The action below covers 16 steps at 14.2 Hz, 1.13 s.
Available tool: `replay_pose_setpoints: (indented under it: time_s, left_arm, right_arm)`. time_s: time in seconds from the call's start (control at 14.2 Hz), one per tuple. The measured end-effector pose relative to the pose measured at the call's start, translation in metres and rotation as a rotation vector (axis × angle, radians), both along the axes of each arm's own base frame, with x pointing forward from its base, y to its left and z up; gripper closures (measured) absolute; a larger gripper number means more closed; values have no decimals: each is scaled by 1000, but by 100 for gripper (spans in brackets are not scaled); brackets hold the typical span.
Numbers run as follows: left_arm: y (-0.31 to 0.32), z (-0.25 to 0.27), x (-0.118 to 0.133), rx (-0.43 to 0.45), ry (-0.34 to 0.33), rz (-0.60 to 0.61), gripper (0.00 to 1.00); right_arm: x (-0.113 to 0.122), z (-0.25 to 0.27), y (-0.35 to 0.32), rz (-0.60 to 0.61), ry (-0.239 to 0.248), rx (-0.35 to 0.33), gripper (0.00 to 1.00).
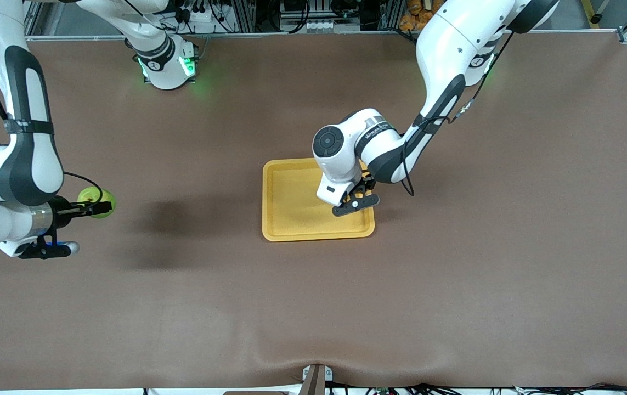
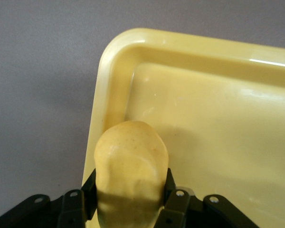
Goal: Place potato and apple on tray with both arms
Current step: 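Carry the potato over the tray with the left gripper, then release the potato onto the tray and lift the left gripper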
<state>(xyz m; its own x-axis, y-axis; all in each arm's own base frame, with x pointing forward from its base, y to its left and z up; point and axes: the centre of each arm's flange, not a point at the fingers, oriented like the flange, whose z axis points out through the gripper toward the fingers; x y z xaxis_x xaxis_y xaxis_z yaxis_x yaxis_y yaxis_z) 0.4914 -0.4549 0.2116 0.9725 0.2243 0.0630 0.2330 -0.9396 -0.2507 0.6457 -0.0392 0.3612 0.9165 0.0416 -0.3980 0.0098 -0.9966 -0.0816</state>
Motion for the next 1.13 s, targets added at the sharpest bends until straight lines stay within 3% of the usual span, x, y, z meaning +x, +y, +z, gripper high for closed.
replay_pose_setpoints:
  time_s: [0.14, 0.42, 0.71, 1.13]
  left_arm:
    - [-4, -4, -5, 4, 1, 1, 41]
    - [-9, -3, -7, 2, -7, 5, 1]
    - [-7, 13, 3, 2, -27, 18, 0]
    - [38, 134, 50, -9, -139, 111, 0]
  right_arm:
    - [0, -1, 8, -8, 5, -7, 16]
    - [0, -2, 39, -18, 9, -31, 16]
    - [0, -2, 65, -11, 12, -34, 16]
    - [-1, -1, 132, -48, -18, -32, 16]
